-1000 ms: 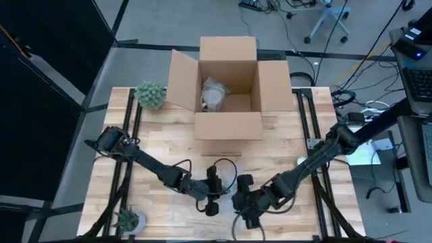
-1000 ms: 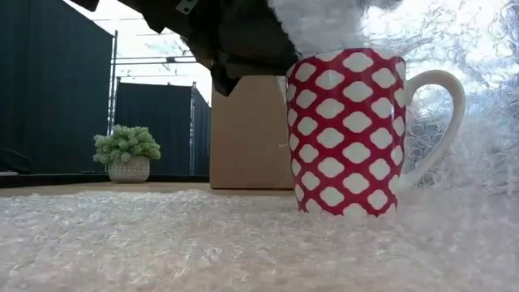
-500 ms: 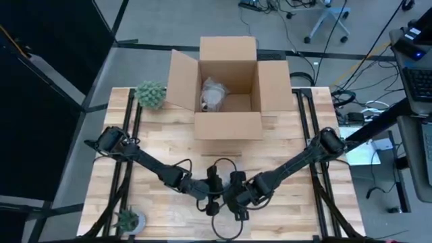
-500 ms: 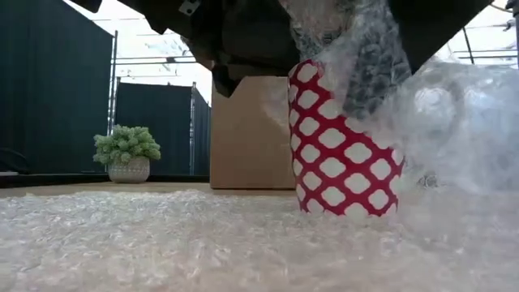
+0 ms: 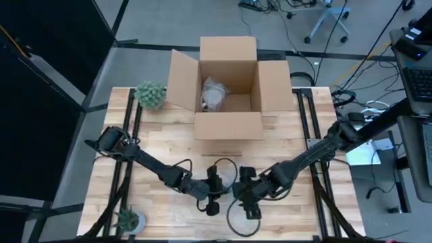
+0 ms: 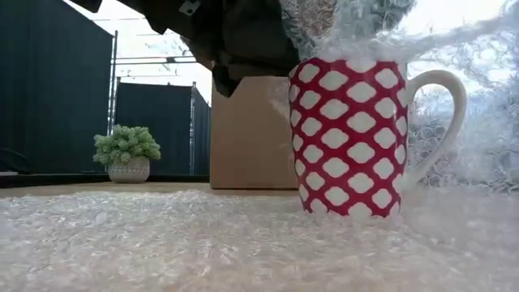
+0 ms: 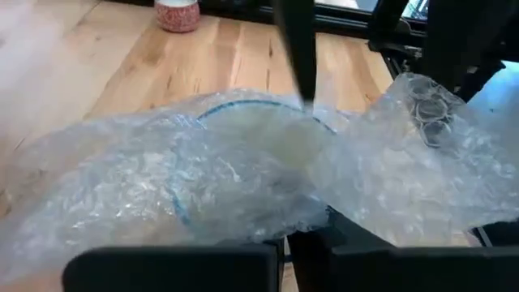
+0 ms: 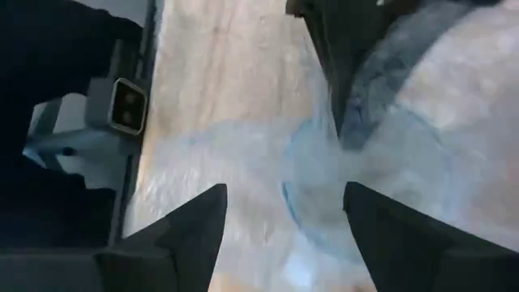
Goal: Wrap mug
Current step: Wrap the red mug with the bubble wrap
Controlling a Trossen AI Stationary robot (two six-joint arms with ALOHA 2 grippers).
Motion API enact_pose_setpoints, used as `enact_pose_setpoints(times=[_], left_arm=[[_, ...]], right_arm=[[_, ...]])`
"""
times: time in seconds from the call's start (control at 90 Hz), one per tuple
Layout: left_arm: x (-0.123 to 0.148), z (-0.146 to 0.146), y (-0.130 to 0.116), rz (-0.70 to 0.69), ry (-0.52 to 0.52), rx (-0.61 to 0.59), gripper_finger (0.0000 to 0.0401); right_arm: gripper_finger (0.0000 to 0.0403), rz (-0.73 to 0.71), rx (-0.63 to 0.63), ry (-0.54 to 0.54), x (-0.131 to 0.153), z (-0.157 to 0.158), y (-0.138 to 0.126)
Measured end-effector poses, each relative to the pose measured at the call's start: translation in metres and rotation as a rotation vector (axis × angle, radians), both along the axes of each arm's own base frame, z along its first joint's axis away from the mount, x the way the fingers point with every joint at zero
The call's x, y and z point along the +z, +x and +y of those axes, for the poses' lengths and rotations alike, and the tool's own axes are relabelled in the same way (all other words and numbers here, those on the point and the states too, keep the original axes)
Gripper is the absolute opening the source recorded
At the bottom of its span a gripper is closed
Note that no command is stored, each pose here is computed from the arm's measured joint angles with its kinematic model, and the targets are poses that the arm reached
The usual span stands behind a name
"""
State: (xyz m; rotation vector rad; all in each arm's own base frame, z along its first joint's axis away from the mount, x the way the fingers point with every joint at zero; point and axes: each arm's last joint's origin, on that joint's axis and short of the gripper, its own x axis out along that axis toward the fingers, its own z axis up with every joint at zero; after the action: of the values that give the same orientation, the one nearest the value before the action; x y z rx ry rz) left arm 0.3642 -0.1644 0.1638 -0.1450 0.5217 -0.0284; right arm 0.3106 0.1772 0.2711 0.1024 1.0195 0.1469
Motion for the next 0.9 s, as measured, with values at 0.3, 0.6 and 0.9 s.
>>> enact_pose_setpoints(times=[0.3,0.6,0.9], left_arm=[[0.0,0.0,0.0,-0.001,0.0,0.0,0.0],[0.0,0.0,0.0,-0.001,0.001,0.0,0.0],[0.0,0.0,0.0,-0.005,-0.002,0.001,0.0]], right_arm=[[0.0238,-0.196,-0.09,-0.153,0.004,-0.008,0.018],[0.0238,0.009,-0.105,-0.191,-0.037,-0.007,0.024],[0.0236,0.052,-0.116,-0.168,-0.051,-0.01,0.024]])
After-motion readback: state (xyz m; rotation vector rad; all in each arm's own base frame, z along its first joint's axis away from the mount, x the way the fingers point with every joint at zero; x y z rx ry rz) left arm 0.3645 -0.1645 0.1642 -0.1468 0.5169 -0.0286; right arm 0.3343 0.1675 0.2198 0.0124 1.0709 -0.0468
